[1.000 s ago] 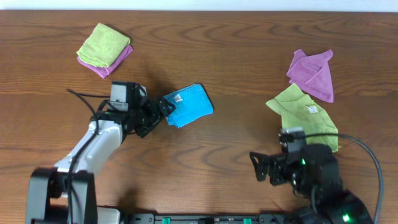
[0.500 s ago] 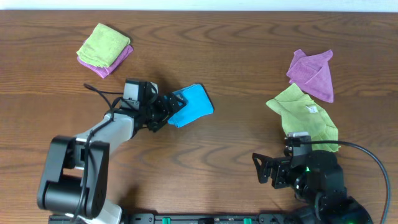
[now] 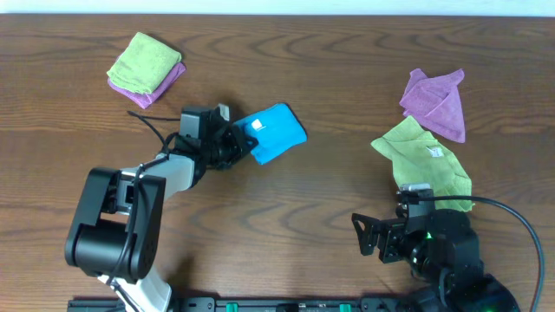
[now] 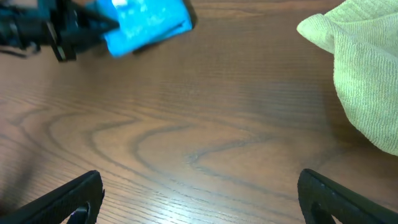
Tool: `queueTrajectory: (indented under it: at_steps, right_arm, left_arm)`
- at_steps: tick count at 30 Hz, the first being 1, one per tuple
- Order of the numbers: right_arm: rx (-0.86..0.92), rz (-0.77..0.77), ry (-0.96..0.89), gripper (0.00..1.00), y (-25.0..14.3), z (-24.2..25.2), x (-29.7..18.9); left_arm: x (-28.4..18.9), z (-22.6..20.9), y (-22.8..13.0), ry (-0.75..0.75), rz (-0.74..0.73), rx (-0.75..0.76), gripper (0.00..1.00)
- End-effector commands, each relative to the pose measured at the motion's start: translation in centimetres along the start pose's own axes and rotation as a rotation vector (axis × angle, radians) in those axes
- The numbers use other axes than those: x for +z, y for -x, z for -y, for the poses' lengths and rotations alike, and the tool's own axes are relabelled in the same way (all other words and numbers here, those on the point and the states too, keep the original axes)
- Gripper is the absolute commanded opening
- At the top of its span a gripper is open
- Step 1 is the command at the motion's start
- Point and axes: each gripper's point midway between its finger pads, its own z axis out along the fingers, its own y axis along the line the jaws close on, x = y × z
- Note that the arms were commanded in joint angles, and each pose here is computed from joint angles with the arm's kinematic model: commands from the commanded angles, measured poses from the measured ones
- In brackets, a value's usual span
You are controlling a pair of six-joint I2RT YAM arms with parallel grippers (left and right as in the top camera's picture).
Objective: Fold the cloth
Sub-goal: 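Carry the folded blue cloth with the left gripper to the far-left stack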
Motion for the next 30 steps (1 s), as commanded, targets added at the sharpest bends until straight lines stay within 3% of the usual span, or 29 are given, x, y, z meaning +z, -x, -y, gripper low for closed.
queueTrajectory:
  at_steps: [1,6,12,18,30]
  right_arm:
    - [0.018,0.006,-0.014,0.99,0.0,0.3,0.0]
    - [0.018,0.006,-0.014,0.99,0.0,0.3,0.0]
    - [0.018,0.006,-0.014,0.99,0.0,0.3,0.0]
    - [0.018,0.006,-0.014,0.99,0.0,0.3,0.0]
    - [0.018,0.006,-0.013,0.99,0.0,0.3,0.0]
  left_arm:
    - [-3.4,6.5,5.9,-0.056,0.187,0.118,0.06]
    - [-9.9,9.9,14.4,0.091,0.425,0.146,0.06]
    - [-15.4,11.1,21.0,0.151,0.619,0.168,0.06]
    - [-17.6,8.4,24.6,0.221,0.733,0.148,0.06]
    - [-15.4,2.3,29.3,0.236,0.795,0.120,0.06]
